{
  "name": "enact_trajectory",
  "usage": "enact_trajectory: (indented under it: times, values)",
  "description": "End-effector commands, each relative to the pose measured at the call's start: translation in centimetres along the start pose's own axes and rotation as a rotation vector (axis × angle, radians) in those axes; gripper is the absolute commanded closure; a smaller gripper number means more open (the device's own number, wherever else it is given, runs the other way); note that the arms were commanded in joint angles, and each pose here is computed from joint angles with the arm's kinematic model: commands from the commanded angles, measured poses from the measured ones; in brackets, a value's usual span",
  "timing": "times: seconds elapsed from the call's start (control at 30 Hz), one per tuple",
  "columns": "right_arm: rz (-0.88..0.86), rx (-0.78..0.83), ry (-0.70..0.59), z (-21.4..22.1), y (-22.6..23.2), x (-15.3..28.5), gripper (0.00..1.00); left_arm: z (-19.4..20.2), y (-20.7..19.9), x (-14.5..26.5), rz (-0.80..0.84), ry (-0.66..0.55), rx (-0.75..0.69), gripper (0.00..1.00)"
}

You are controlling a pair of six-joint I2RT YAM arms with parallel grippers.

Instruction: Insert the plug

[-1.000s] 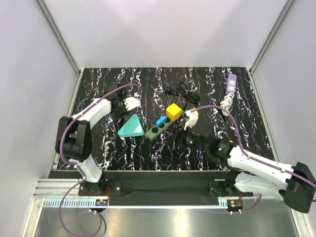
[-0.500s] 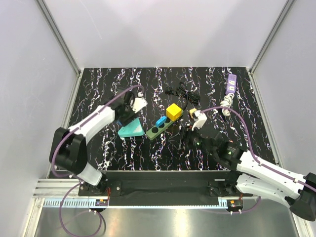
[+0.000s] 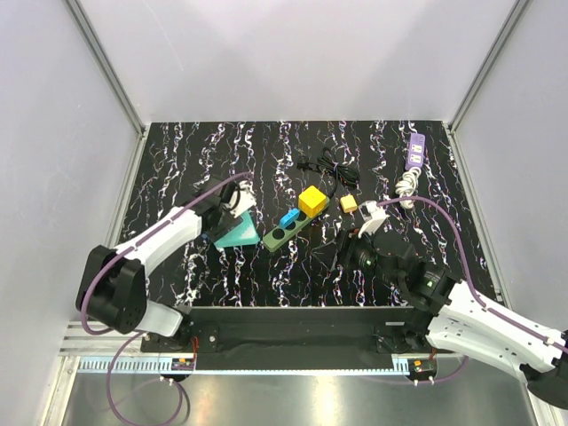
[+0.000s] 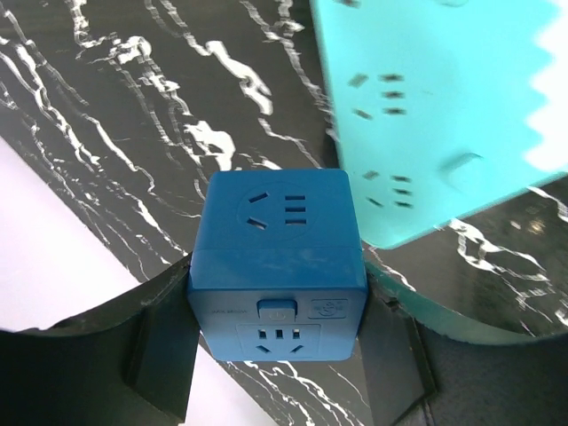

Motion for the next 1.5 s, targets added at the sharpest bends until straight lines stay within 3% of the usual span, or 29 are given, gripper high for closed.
enact_trajectory:
  times: [0.0,0.3,0.73,0.97,1.2,1.33,1.47]
  values:
    - [0.028,-0.004,-0.012,0.0,-0.4,0.0,0.32,-1.3,3.0,-0.4,-0.081,-0.039,0.066,1.0]
    - [0.023,0.002,0.013,0.5,-0.4,-0.3,0.32,-0.9,1.8,-3.2,0.039,0.027,0.045,1.0]
    - [0.016,0.002,0.028,1.0,-0.6,-0.3,0.32,2.1,-2.6,0.7,0.147,0.07,0.068,1.0]
    - [0.006,-0.004,0.02,1.0,-0.5,0.0,0.32,1.6,-4.4,3.8,0.197,-0.018,-0.002,1.0]
    - [0.012,-0.018,0.031,1.7,-0.9,-0.1,0.32,-1.5,-3.0,9.4,0.268,-0.309,-0.239,1.0]
    - [0.008,-0.007,0.049,2.0,-0.9,-0.5,0.32,-2.6,-3.2,9.4,0.312,-0.401,-0.468,1.0]
    - [0.006,0.014,0.058,2.1,-0.9,-0.6,0.32,-3.8,-1.3,8.0,0.354,-0.434,-0.503,1.0]
Point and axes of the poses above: each gripper's point midway between its finger pads, its own x axis back along the fingers, its own y axis along the line the jaws close on, z = x × y, the point moved 4 cm from there along x, back along the fingers, and after that the axes turned 5 degrees about x, right-handed, at the moved point
